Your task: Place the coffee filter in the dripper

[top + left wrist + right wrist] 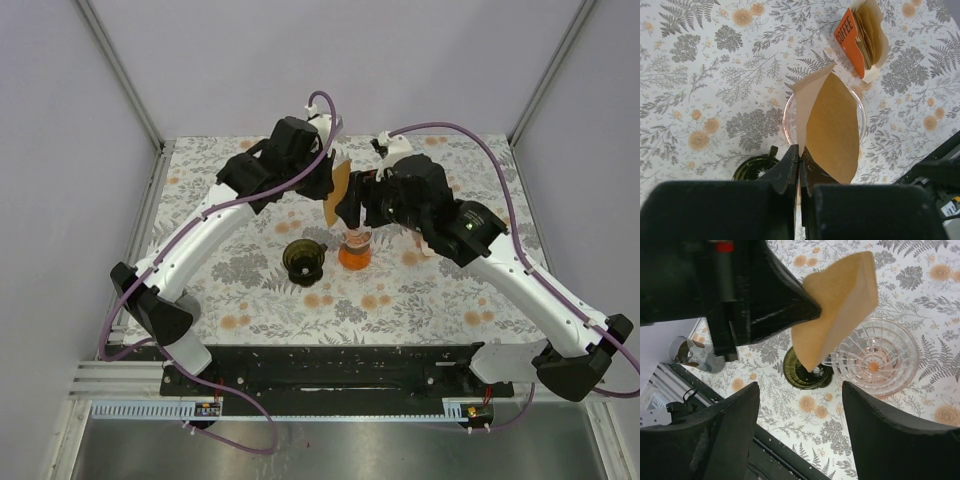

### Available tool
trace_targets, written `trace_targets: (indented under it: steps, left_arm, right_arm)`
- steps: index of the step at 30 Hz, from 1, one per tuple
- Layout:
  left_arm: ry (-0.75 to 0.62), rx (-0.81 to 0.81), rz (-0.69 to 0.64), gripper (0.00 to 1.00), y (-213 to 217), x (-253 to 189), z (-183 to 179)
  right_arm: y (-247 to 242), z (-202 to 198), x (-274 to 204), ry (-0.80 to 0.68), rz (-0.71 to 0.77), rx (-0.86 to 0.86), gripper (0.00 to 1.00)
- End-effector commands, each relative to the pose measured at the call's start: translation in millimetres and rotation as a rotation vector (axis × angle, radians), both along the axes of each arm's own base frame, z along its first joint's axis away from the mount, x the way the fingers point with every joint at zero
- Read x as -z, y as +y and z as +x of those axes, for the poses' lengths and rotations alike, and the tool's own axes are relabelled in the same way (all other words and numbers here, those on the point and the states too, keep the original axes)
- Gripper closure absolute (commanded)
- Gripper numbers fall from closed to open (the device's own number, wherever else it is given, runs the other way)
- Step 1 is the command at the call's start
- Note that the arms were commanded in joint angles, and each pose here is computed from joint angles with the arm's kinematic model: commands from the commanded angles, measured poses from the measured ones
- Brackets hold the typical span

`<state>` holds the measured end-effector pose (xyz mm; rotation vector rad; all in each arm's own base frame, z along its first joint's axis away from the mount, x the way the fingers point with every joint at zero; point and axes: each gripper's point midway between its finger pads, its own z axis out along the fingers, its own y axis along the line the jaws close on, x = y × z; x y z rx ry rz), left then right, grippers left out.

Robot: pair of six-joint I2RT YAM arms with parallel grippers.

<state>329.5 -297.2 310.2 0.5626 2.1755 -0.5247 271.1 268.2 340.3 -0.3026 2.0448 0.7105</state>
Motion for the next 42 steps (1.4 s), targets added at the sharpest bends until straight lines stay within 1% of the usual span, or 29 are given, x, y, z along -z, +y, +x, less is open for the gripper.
trace_targets:
  steps: [1, 3, 5, 7, 9, 13, 16, 20, 24, 32, 35, 39, 42]
  left_arm:
    - [0.010, -0.073, -0.113, 0.96, -5, -17, -1]
    - [0.023, -0.077, -0.118, 0.96, -6, -14, -2]
    - [0.033, -0.074, -0.126, 0.96, -6, -14, -5]
    - [0.027, -0.075, -0.133, 0.95, -6, -18, -6]
    - [0.019, -0.078, -0.134, 0.96, -4, -20, -5]
    - [0.026, -0.058, -0.144, 0.96, -6, -22, -9]
    - [0.032, -0.034, -0.140, 0.96, -8, -20, -12]
    - [0.009, -0.047, -0.102, 0.96, 3, -17, -8]
    - [-0.004, -0.017, -0.075, 0.96, 7, -15, -13]
    - [0.044, 0.064, -0.023, 0.94, 6, 2, -27]
    - [0.072, 0.086, 0.002, 0.94, 3, 16, -27]
    - [0.137, 0.111, 0.035, 0.95, -1, 36, -30]
    - [0.133, 0.107, 0.051, 0.94, -2, 41, -25]
  right_arm:
    - [8, 10, -24, -0.125, 0.018, 0.096, 0.25]
    - [6, 20, -14, -0.119, -0.028, 0.148, 0.27]
    - [1, 32, -2, -0.109, -0.087, 0.210, 0.38]
    - [1, 39, 9, -0.091, -0.135, 0.234, 0.45]
    - [-3, 44, 17, -0.077, -0.176, 0.268, 0.49]
    - [-4, 52, 19, -0.093, -0.197, 0.301, 0.57]
    - [-8, 55, 20, -0.094, -0.233, 0.319, 0.69]
    - [-28, 54, 15, -0.092, -0.297, 0.383, 0.84]
    - [-37, 49, 17, -0.049, -0.318, 0.365, 0.99]
    - [-33, 40, 41, 0.145, -0.311, 0.222, 1.00]
    - [-27, 39, 48, 0.192, -0.296, 0.177, 1.00]
    - [-26, 41, 62, 0.237, -0.336, 0.166, 1.00]
    - [-27, 43, 67, 0.251, -0.350, 0.168, 1.00]
